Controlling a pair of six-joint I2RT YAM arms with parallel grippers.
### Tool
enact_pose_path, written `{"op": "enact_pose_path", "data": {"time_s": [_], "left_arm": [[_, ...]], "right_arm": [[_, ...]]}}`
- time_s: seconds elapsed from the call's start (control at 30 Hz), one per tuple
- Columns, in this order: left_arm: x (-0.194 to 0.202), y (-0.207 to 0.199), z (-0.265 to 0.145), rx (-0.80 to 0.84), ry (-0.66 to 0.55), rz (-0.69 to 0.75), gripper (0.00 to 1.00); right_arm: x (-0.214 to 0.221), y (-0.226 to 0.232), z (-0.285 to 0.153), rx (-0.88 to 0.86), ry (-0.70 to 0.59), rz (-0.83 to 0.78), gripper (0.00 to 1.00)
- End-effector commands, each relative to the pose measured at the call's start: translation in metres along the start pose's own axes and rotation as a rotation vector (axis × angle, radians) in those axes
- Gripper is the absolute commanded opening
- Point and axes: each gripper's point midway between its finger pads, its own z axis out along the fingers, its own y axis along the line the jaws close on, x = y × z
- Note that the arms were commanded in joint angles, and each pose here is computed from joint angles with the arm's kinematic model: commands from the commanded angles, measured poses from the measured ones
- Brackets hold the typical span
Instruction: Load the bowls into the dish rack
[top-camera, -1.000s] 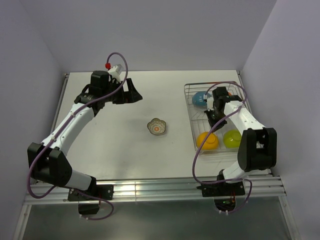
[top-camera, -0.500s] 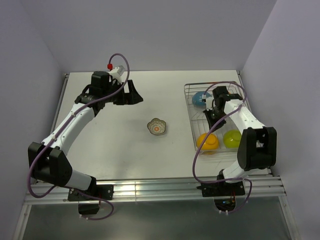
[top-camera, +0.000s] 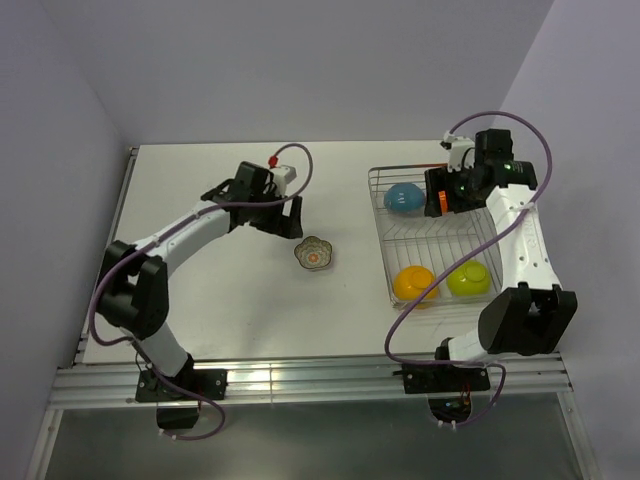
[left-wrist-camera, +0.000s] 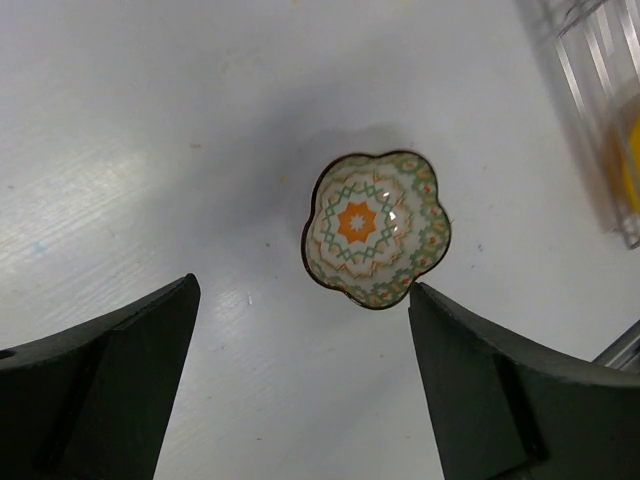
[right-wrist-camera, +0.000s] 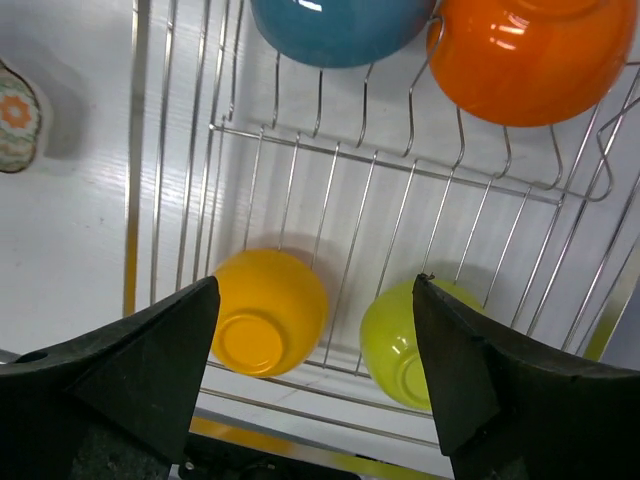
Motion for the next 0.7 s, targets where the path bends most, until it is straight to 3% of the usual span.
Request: {"op": "enact_pose_path", "data": {"time_s": [0.0, 0.07, 0.13, 0.4, 0.67], "left_arm": [[0.007, 0.002, 0.016, -0.019, 0.058, 0.083, 0.9], [0.012, 0.004, 0.027, -0.016, 0.08, 0.108, 0.84], [0.017, 0.005, 0.037, -0.021, 0.102, 0.132, 0.77], [0.031, -0.004, 0.063, 0.046, 0.175, 0.143, 0.53], [0.038, -0.012, 0.081, 0.092, 0.197, 0.137, 0.53]], "right_arm": [[-0.02, 0.013, -0.037, -0.065, -0.117, -0.009, 0.86], [-0.028, 0.012, -0.045, -0.069, -0.173, 0.012, 0.87], [-0.03, 0.009, -0.049, -0.05, -0.199, 0.015, 0.98], [-0.031, 0.025, -0.053, -0.158, -0.21, 0.061, 0.99], [-0.03, 0.039, -0.056, -0.234, -0.214, 0.078, 0.99]]}}
